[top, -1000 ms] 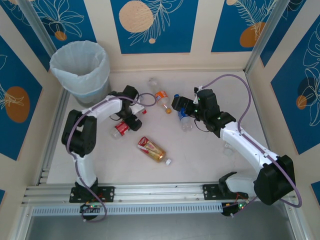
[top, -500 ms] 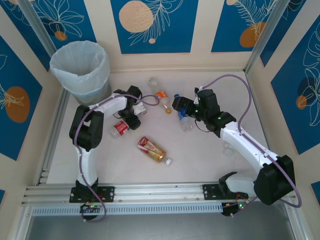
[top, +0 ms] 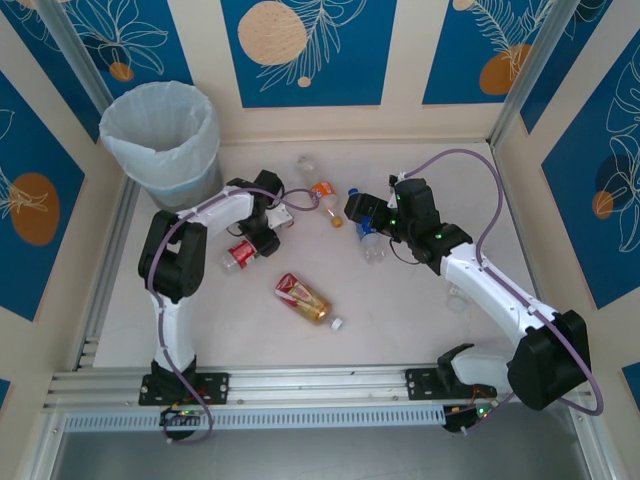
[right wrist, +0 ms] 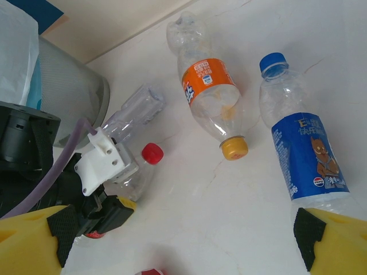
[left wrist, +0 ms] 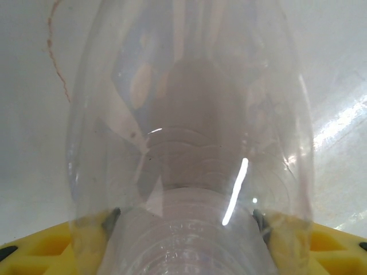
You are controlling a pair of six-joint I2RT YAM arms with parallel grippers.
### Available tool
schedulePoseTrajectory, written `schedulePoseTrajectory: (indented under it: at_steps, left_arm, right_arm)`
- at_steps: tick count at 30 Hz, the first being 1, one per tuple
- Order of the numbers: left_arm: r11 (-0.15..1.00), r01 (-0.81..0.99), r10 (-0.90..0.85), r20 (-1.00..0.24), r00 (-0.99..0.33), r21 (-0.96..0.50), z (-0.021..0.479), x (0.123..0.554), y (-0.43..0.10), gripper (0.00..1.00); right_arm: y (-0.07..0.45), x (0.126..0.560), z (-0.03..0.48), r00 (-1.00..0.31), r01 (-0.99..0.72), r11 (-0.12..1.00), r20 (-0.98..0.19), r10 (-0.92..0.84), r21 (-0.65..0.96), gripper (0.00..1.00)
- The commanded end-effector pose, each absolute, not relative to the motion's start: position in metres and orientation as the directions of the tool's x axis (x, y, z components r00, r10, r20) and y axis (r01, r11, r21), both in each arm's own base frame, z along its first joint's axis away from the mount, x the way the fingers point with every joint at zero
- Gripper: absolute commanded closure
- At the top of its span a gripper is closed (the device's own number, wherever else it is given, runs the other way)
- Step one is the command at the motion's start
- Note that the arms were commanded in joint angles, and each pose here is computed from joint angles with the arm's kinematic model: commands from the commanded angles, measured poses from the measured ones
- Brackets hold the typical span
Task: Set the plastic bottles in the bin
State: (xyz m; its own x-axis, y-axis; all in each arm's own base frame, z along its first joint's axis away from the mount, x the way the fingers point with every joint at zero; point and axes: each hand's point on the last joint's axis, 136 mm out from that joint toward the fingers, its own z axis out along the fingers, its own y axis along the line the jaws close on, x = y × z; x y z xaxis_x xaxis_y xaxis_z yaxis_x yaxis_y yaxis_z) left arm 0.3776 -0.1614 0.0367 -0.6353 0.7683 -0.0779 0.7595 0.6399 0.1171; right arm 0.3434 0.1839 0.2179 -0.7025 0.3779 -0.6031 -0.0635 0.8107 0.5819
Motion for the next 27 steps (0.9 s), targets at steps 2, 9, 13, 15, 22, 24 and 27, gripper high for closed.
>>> schedulePoseTrajectory:
  at_steps: [2,9,13,15,22,24,27]
  left_arm:
    - [0.66,0.746,0.749,-0.151,-0.645,0.091,0.057,0.374,-0.172,0.42]
    - [0.702,0.708,0.702,-0.249,-0.667,0.081,0.072,0.374,-0.178,0.47]
    - [0.723,0.687,0.673,-0.295,-0.678,0.068,0.081,0.376,-0.183,0.49]
    - [0.729,0.682,0.663,-0.311,-0.681,0.063,0.084,0.377,-0.184,0.5]
    - [0.731,0.682,0.634,-0.38,-0.673,0.011,0.102,0.376,-0.196,0.51]
    - [0.723,0.691,0.626,-0.417,-0.66,-0.008,0.111,0.375,-0.202,0.52]
    - [0.722,0.692,0.606,-0.467,-0.645,-0.019,0.125,0.376,-0.207,0.52]
  right_arm:
    - [0.179,0.346,0.238,-0.666,-0.067,0.808,-0.629,0.4,0.586,0.01]
    - [0.178,0.345,0.233,-0.671,-0.058,0.809,-0.623,0.402,0.585,0.01]
    - [0.178,0.346,0.233,-0.671,-0.059,0.81,-0.624,0.401,0.584,0.01]
    - [0.178,0.346,0.233,-0.67,-0.058,0.81,-0.624,0.401,0.583,0.01]
    - [0.177,0.346,0.23,-0.672,-0.054,0.812,-0.623,0.401,0.581,0.01]
    - [0.177,0.346,0.231,-0.672,-0.055,0.81,-0.622,0.402,0.584,0.01]
    - [0.177,0.346,0.231,-0.671,-0.056,0.811,-0.623,0.402,0.583,0.01]
